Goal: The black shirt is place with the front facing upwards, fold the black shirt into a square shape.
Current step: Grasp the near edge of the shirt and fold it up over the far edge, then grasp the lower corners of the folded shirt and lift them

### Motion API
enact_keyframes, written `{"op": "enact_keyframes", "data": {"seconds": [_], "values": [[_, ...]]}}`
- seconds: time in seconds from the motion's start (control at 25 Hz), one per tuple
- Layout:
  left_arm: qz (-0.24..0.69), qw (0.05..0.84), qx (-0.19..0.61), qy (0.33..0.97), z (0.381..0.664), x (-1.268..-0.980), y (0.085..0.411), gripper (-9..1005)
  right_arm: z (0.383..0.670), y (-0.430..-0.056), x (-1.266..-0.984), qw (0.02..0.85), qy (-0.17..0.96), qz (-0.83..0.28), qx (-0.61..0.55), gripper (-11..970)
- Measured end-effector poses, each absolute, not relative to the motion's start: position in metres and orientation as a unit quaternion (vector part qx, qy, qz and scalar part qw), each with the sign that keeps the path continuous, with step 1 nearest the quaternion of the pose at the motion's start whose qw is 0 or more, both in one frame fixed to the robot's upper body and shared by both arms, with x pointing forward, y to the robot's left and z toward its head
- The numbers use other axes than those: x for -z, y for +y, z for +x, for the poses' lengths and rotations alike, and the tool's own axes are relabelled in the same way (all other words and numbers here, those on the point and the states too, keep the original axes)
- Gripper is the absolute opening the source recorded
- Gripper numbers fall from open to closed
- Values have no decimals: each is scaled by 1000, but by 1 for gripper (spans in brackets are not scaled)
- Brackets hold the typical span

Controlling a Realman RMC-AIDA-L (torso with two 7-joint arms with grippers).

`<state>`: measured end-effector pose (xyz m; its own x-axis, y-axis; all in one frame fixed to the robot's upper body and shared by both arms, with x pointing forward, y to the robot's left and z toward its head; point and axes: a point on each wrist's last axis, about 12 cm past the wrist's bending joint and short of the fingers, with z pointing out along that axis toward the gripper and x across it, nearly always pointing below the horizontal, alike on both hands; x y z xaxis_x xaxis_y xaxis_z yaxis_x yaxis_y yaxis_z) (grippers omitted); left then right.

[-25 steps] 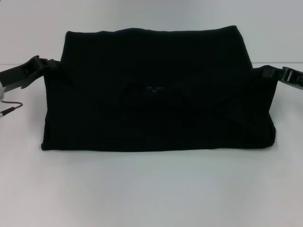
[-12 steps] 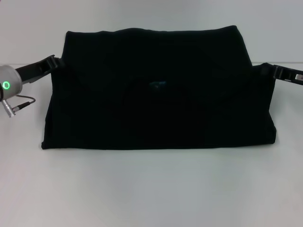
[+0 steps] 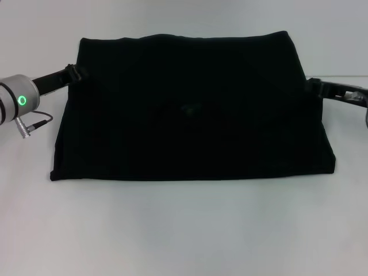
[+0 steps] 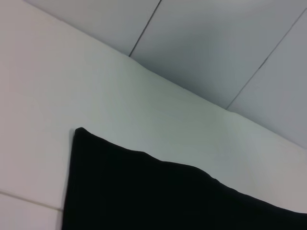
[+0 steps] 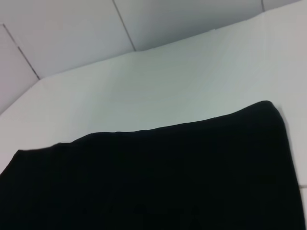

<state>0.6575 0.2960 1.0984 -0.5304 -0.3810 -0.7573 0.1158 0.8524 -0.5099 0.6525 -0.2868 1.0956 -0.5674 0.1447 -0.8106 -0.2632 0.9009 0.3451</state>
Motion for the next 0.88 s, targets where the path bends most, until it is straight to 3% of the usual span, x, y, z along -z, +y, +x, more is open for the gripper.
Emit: {"op": "enact_keyframes", "data": {"seconds": [0.24,0.32,0.4,0.44,0.56,0.76,0.88], "values": [[-76,482,254,835,654,-1093,294,69,651,-284,-1091,470,857,-32,-210,136],[-80,479,253,836,650,-1090,298,77,647,-290,-1089,474,853,-16,-217,216],[-90,475,258,836,646,-1088,306,289,643,-298,-1090,477,847,-1,-235,297],[-98,471,265,836,643,-1087,311,325,640,-302,-1090,479,842,5,-246,337],[-110,454,300,832,633,-1090,329,434,624,-314,-1095,490,819,-22,-297,592],[-93,397,377,832,611,-1103,355,649,600,-306,-1101,492,784,-152,-347,828],[-67,343,396,849,600,-1109,364,752,585,-297,-1098,480,765,-230,-363,872]]}}
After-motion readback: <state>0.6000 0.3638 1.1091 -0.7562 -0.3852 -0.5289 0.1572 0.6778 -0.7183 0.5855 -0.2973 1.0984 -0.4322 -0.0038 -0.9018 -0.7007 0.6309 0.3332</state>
